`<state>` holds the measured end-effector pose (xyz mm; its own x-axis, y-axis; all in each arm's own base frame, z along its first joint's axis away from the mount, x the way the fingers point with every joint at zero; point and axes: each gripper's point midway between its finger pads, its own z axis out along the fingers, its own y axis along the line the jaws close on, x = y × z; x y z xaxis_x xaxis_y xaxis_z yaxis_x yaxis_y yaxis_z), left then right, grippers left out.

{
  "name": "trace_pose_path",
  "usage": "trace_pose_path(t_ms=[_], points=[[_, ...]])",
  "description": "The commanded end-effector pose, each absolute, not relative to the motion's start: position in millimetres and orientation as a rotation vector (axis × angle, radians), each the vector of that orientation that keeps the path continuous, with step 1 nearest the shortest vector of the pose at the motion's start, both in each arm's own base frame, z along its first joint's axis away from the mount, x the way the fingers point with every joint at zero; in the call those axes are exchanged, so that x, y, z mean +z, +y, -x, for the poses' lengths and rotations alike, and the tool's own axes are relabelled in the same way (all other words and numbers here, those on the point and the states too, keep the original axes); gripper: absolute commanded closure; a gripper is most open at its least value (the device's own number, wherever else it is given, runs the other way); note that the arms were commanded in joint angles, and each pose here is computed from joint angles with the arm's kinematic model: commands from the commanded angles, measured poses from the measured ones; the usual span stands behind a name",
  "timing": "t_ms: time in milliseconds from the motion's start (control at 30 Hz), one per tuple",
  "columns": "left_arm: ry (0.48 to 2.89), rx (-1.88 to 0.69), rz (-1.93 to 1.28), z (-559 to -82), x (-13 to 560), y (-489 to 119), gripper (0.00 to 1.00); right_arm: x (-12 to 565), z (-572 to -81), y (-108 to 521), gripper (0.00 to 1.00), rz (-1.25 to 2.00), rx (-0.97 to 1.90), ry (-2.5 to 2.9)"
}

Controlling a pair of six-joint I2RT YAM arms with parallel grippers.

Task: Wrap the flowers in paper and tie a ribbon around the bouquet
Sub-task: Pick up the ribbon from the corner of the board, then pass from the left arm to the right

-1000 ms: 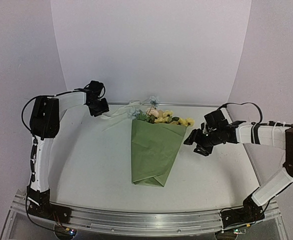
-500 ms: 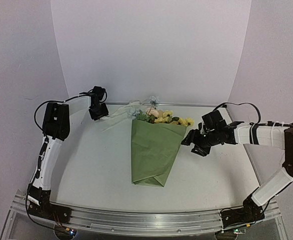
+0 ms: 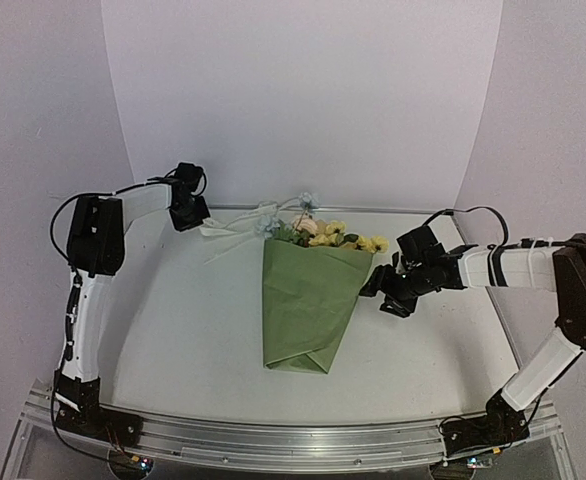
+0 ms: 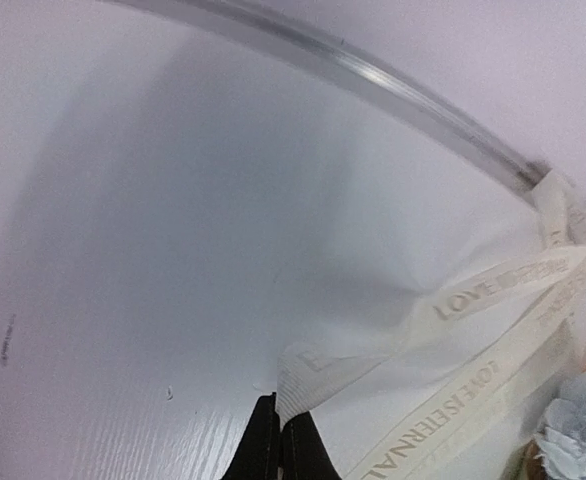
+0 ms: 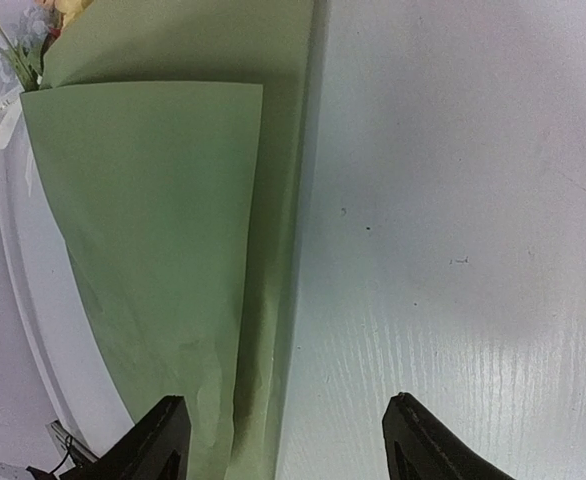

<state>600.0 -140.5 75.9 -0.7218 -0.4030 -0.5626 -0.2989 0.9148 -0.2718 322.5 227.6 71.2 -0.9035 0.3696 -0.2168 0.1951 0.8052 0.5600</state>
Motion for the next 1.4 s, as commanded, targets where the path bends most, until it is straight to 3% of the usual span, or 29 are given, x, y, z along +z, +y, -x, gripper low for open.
trace_pose_path(t_ms=[0,133,267,533,767,1033,1367], points=[[1.969,-0.302,0.42,-607.0,283.8,-122.6,1.0,90.5,-335.5,235.9,0.32,-0.395,0.814,2.612],[1.755,-0.381,0.387,-567.1,380.2,-113.4,1.0,98.7,-335.7,235.4,0.32,-0.381,0.818,2.591],[1.628,-0.515,0.29,-514.1,438.0,-121.4,1.0,112.4,-337.4,238.2,0.32,-0.348,0.827,2.555],[1.473,-0.779,-0.126,-383.0,497.8,-188.3,1.0,145.8,-334.6,254.3,0.32,-0.25,0.859,2.478],[1.477,-1.098,-0.288,-304.9,486.9,-235.0,1.0,185.1,-314.8,287.0,0.3,-0.099,0.914,2.371],[1.651,-1.35,-0.237,-274.8,438.6,-303.7,1.0,248.3,-267.8,357.0,0.22,0.231,0.965,2.122],[1.65,-1.595,-0.378,-233.2,427.0,-339.1,1.0,267.5,-275.7,425.9,0.22,0.409,0.993,2.03]])
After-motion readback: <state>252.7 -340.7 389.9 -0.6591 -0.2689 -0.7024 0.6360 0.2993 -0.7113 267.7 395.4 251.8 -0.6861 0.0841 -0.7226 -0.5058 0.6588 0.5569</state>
